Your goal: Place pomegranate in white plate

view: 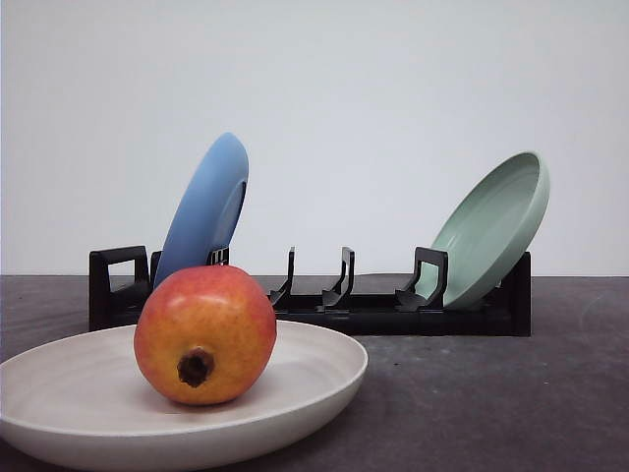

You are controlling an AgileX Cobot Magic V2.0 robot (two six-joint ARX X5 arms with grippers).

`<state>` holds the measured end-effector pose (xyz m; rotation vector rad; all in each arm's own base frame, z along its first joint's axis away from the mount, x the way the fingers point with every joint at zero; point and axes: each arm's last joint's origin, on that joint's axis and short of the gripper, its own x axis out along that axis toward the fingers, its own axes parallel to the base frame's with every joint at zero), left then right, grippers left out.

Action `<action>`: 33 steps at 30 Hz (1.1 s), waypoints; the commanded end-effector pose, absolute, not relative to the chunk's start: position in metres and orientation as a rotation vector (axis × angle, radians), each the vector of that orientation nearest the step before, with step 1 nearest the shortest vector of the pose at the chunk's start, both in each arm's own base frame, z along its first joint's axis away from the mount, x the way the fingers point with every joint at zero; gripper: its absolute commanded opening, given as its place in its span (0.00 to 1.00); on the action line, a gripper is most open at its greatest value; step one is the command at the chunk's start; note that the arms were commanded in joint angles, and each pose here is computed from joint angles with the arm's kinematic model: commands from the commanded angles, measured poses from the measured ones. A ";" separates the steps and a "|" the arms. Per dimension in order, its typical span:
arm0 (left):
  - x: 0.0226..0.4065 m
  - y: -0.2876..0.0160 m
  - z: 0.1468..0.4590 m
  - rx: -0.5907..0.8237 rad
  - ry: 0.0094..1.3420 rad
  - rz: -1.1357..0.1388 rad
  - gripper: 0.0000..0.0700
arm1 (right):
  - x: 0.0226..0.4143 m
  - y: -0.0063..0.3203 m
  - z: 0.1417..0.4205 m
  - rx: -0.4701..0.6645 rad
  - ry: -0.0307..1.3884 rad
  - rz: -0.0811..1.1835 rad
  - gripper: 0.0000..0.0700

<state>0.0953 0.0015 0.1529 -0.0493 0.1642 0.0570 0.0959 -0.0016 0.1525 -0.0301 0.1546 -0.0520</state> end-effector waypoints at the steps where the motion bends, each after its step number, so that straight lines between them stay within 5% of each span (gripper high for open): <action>1: 0.096 0.002 0.149 -0.056 0.176 0.064 0.00 | 0.096 -0.002 0.152 -0.031 0.150 -0.053 0.08; 33: 0.096 0.002 0.149 -0.056 0.176 0.065 0.00 | 0.096 -0.002 0.152 -0.030 0.150 -0.053 0.08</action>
